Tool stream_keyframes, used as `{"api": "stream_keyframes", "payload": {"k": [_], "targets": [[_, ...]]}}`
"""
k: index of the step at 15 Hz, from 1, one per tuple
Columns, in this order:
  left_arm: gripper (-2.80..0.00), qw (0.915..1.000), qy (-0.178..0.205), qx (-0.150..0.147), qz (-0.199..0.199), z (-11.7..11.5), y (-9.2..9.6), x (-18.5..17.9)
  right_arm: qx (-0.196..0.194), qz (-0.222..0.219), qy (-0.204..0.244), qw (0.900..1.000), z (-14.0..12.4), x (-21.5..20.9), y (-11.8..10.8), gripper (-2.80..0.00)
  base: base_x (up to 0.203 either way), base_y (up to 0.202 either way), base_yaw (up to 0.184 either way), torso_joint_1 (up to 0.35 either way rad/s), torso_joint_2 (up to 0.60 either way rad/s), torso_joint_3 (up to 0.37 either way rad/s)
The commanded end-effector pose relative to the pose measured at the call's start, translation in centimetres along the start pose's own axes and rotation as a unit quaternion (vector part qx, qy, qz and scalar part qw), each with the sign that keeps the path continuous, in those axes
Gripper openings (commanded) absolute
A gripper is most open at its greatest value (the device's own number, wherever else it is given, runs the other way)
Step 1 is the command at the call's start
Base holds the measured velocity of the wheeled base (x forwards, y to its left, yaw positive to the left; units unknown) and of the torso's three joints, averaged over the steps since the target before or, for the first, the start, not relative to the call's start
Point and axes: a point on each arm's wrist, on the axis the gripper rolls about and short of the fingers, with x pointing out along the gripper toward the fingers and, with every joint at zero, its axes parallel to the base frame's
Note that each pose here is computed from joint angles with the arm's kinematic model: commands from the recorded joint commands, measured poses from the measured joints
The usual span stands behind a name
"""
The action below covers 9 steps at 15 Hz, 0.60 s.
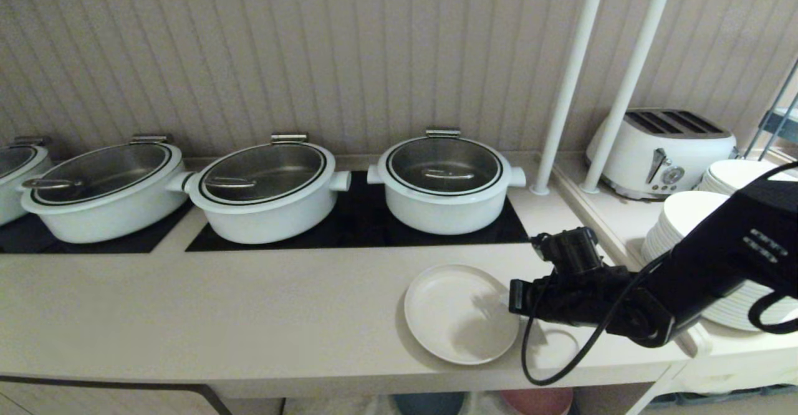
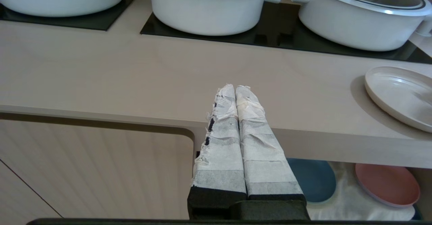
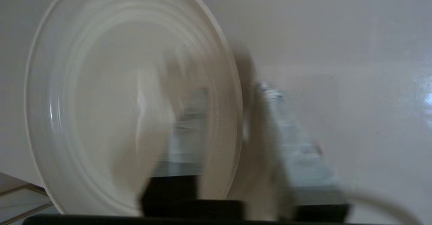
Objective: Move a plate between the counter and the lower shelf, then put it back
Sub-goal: Put the plate
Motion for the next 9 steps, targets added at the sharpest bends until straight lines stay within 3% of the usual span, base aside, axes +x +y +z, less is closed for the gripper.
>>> {"api": "stream_keyframes", "payload": {"k": [1, 9], "targets": [[-2.8, 1.0, -0.001, -0.001, 0.0, 0.03, 0.0, -0.01, 0.001, 0.002, -0.001, 1.0, 0.04, 0.0, 0.05, 0.0, 0.0, 0.0, 0.0, 0.0, 0.0, 0.0], [-2.8, 1.0, 0.0, -0.001, 0.0, 0.0, 0.0, 0.0, -0.002, 0.006, -0.012, 1.0, 0.16, -0.35, 0.14, 0.0, 0.0, 0.0, 0.0, 0.0, 0.0, 0.0]]}}
